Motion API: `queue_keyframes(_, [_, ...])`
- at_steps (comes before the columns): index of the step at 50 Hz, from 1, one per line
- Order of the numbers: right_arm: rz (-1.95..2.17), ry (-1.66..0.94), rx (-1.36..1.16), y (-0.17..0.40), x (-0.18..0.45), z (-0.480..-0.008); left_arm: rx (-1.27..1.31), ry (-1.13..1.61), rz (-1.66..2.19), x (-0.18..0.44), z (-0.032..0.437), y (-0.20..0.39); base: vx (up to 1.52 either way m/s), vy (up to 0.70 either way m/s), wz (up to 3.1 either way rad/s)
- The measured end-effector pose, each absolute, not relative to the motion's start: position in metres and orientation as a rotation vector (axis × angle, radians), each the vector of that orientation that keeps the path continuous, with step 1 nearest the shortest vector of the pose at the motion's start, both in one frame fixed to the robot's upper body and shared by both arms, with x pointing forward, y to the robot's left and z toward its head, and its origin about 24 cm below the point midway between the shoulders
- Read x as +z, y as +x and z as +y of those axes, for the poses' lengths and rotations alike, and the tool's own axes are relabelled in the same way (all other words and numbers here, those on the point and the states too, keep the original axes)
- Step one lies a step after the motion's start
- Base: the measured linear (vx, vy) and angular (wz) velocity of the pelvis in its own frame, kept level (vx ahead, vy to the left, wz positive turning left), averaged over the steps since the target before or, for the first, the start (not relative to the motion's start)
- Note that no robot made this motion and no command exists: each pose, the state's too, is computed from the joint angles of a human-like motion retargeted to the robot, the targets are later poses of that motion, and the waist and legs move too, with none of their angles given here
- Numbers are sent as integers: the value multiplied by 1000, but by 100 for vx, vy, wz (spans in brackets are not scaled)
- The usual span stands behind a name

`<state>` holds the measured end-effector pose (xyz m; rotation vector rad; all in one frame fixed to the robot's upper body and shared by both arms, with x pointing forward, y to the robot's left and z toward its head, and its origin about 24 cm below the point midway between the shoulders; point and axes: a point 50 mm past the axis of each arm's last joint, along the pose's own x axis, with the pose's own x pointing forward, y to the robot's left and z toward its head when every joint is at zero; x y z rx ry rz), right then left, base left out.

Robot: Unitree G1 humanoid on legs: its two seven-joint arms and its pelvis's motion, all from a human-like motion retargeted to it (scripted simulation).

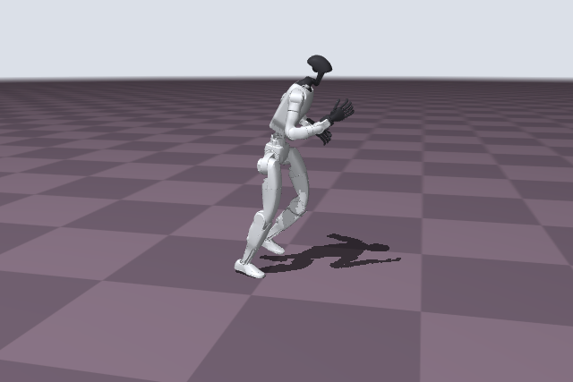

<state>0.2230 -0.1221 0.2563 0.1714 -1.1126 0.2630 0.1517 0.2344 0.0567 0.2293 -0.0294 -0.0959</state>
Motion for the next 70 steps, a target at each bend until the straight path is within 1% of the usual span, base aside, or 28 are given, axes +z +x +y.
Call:
queue_keyframes(2, [-1172, 220, 339, 213, 269, -113, -90, 270, 35, 60, 253, 139, 102, 21, -68])
queue_keyframes(5, [-1189, 158, 402, 205, 269, -111, -112, 299, 85, 64, 269, 134, 107, 30, -25])
queue_keyframes(8, [-1037, 24, 422, 210, 236, -113, -172, 275, 80, 55, 261, 148, 113, 37, 28])
queue_keyframes(13, [-477, -183, 333, 229, 115, -127, -240, 318, -96, 47, 198, 217, 109, 30, 73])
queue_keyframes(16, [-195, -200, 139, 209, 55, -160, -276, 476, -350, 96, 146, 276, 93, 17, 64])
queue_keyframes(19, [-94, -116, 39, 179, 46, -193, -260, 495, -638, 171, 105, 304, 84, 13, 89])
queue_keyframes(22, [-77, -152, 107, 166, 58, -211, -283, 346, -831, 222, 84, 298, 85, 5, 68])
queue_keyframes(26, [-43, -249, 110, 167, 68, -235, -352, 235, -937, 252, 75, 288, 91, -8, -5])
queue_keyframes(31, [81, -105, -139, 153, 35, -251, -518, 224, -971, 258, 34, 277, 98, -17, -87])
queue_keyframes(35, [52, 28, -401, 150, 15, -228, -606, 222, -1005, 249, -1, 258, 90, -15, -160])
queue_keyframes(38, [-45, 193, -291, 189, 31, -189, -522, 214, -818, 208, 17, 267, 75, -4, -209])
queue_keyframes(42, [-305, 267, 67, 229, 100, -152, -332, 142, -494, 138, 91, 264, 65, -4, -277])
queue_keyframes(45, [-580, 488, 233, 211, 160, -139, -286, 107, -381, 113, 150, 231, 59, -2, -366])
queue_keyframes(47, [-889, 591, 173, 176, 200, -146, -186, 88, -356, 106, 193, 196, 60, 8, -403])
queue_keyframes(48, [-905, 624, 247, 171, 207, -145, -181, 54, -270, 98, 208, 180, 60, 13, -409])
queue_keyframes(50, [-732, 860, 666, 171, 212, -123, -186, -72, -29, 77, 231, 145, 58, 18, -413])
queue_keyframes(52, [-725, 772, 627, 175, 210, -126, -96, -115, 65, 70, 249, 118, 54, 27, -405])
queue_keyframes(53, [-487, 763, 656, 193, 172, -113, -73, -124, 95, 68, 254, 107, 48, 34, -391])
queue_keyframes(54, [-575, 753, 652, 189, 186, -119, -52, -124, 114, 68, 258, 100, 43, 38, -373])
queue_keyframes(55, [-825, 741, 633, 168, 223, -134, -31, -121, 128, 68, 260, 96, 37, 43, -339])
queue_keyframes(57, [-795, 635, 607, 169, 218, -134, -86, -68, 118, 70, 254, 105, 29, 48, -289])
queue_keyframes(58, [-788, 691, 620, 168, 215, -135, -124, -29, 73, 74, 249, 113, 21, 50, -231])
queue_keyframes(60, [-758, 752, 504, 174, 201, -143, -153, 43, -33, 82, 240, 135, 15, 49, -177])
queue_keyframes(62, [-659, 536, 344, 187, 177, -143, -202, 188, -96, 83, 228, 173, 11, 40, -129])
queue_keyframes(63, [-554, 508, 265, 193, 155, -144, -219, 286, -143, 89, 223, 193, 13, 31, -112])
queue_keyframes(66, [-246, 362, 72, 195, 89, -154, -209, 545, -431, 145, 199, 250, 18, 23, -97])
queue_keyframes(68, [-164, 317, 25, 180, 73, -172, -186, 524, -699, 201, 173, 268, 28, 14, -74])
queue_keyframes(70, [-163, 272, 36, 166, 80, -193, -152, 430, -953, 258, 153, 269, 32, 5, -71])
